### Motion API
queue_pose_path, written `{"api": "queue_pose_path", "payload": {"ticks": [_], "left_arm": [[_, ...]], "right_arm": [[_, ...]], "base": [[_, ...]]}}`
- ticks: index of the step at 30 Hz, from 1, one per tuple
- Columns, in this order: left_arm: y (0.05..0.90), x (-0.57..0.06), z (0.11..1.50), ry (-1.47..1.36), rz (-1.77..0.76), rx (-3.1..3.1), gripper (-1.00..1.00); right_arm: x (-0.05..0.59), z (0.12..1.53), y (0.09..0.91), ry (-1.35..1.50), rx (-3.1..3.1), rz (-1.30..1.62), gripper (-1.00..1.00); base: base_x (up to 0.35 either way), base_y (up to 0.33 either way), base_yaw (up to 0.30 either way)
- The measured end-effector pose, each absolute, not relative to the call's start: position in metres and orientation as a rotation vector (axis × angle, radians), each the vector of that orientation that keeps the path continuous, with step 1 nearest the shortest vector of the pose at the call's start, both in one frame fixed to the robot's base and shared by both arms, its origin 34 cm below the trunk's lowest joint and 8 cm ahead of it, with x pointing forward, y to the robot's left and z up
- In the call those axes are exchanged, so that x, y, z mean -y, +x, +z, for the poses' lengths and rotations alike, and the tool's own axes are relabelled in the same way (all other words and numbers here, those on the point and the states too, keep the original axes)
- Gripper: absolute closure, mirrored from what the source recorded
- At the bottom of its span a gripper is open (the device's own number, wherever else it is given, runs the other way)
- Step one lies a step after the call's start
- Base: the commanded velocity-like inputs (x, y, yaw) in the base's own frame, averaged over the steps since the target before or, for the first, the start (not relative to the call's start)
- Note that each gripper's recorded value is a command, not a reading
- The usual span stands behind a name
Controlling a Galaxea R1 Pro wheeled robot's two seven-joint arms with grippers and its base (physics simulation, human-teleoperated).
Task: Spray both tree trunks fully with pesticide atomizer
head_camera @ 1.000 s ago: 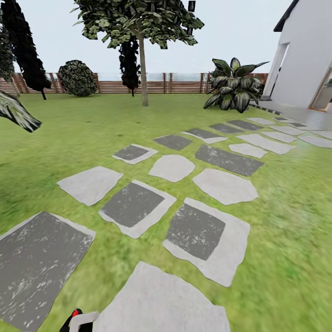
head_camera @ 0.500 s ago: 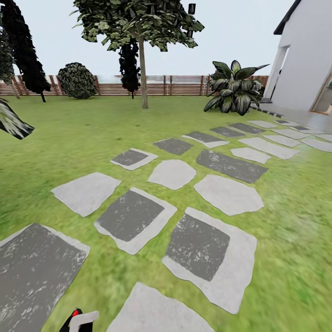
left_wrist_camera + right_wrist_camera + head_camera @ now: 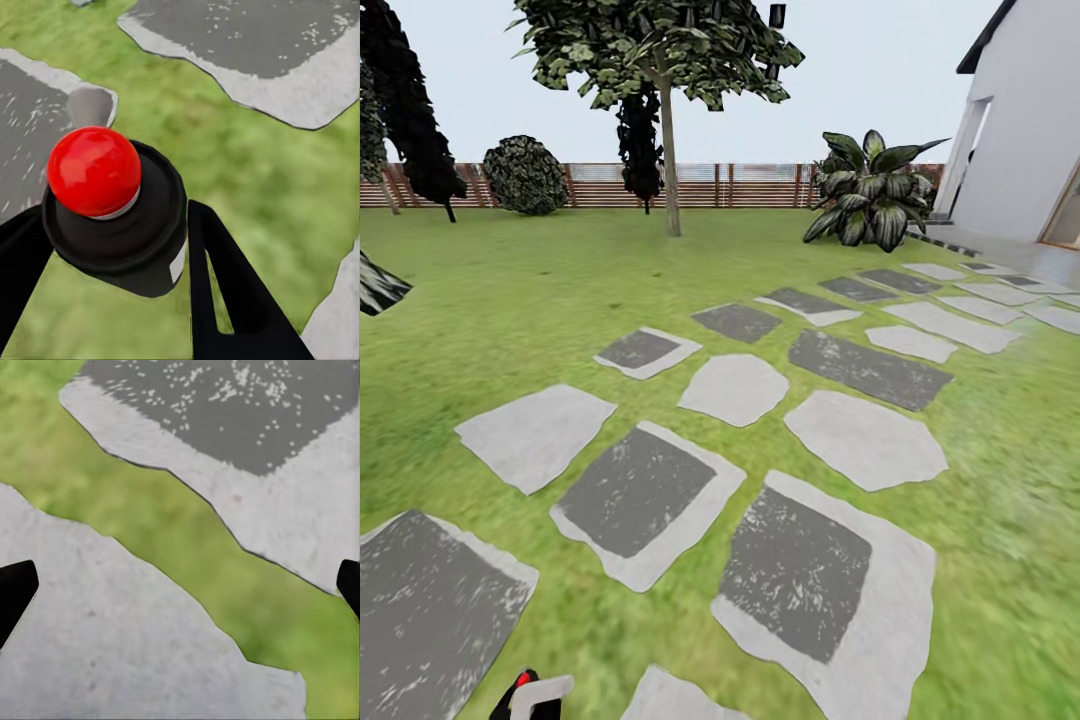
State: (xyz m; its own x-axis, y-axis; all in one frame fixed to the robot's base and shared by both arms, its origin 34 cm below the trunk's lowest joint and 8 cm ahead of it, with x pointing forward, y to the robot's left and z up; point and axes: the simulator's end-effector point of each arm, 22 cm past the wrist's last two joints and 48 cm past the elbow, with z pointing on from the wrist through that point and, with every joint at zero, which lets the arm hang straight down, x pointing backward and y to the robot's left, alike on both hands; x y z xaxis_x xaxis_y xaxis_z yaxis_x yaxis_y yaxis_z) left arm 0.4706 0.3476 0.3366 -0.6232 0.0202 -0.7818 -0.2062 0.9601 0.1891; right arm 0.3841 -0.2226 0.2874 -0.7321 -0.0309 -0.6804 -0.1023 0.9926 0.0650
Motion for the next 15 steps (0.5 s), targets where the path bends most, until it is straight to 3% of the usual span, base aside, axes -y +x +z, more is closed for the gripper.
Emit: {"api": "queue_pose_path", "payload": {"ticks": [15], "left_arm": [[0.4705, -0.3478, 0.3366, -0.131, 0.328, -2.223, 1.0]], "right_arm": [[0.2226, 0.2874, 0.3841, -0.092, -2.391, 0.126, -1.0]], "base": [[0.337, 0.0, 0.0]]}}
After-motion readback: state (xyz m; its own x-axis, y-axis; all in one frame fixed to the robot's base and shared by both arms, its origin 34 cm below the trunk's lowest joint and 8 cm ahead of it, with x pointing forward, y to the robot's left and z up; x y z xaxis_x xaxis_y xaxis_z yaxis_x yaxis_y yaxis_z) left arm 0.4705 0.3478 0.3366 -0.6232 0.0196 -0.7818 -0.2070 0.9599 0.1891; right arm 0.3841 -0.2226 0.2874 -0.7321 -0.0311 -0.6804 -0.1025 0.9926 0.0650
